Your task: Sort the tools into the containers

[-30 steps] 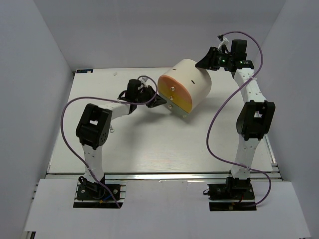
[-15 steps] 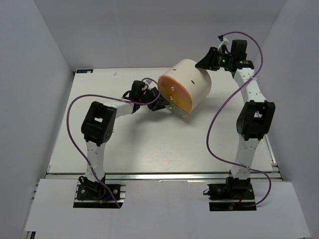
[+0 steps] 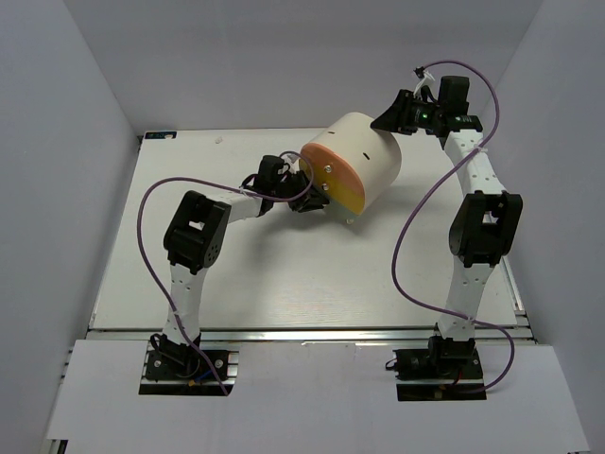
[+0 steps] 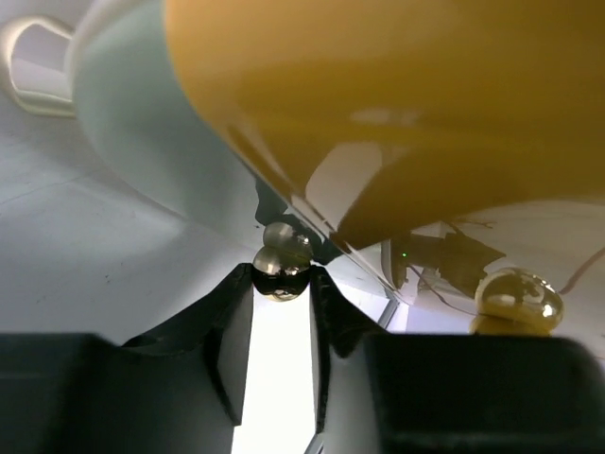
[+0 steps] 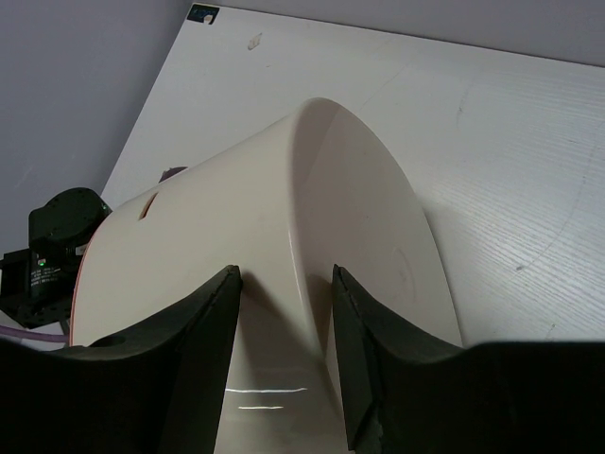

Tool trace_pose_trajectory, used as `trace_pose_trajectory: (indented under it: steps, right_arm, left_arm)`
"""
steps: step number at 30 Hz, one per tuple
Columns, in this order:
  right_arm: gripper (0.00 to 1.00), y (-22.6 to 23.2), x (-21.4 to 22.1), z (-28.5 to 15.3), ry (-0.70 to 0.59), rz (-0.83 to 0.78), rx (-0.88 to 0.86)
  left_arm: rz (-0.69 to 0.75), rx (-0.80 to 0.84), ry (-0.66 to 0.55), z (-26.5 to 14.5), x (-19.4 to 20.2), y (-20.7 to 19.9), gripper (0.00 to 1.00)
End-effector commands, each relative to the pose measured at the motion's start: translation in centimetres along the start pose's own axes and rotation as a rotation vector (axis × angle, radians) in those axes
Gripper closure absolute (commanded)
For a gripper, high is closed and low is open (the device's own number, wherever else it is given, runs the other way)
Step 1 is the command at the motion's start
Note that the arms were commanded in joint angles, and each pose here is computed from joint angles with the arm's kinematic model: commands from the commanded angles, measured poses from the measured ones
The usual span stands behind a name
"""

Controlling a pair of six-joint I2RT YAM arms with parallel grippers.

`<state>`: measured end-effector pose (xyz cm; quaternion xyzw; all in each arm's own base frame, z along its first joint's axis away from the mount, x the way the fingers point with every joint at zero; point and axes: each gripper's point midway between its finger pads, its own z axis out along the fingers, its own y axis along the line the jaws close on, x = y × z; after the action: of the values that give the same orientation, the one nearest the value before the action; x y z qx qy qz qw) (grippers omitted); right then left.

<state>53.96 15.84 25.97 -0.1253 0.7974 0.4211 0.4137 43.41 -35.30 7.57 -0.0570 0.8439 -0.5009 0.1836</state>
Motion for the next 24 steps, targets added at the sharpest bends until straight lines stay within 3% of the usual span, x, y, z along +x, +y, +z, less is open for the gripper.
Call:
trace_pose_trajectory:
  steps: [1,2,5,16,24]
  right_arm:
    - [0.52,-0.9,4.5,0.1,0.125,0.117,0.033]
    - [0.52,-0.9,4.5,0.1,0.123,0.116,0.034]
    - [0.52,-1.1,4.5,0.1,0.122,0.113,0.048]
    - [0.52,-2.3,4.1,-0.2,0.116,0.087,0.113]
    - [0.51,-3.1,4.7,-0.3,0.129,0.088,0.136]
  left_arm:
    - [0.019,0.032,-0.017,0.6,-0.1,-0.6,0.67]
    - [0.014,0.032,-0.017,0.7,0.0,-0.5,0.75]
    - [0.002,0.024,-0.023,0.5,0.2,-0.1,0.85]
    - [0.093,-0.017,0.01,-5.0,4.3,-0.6,0.88]
    - [0.107,-0.106,0.017,-9.1,7.4,1.7,0.87]
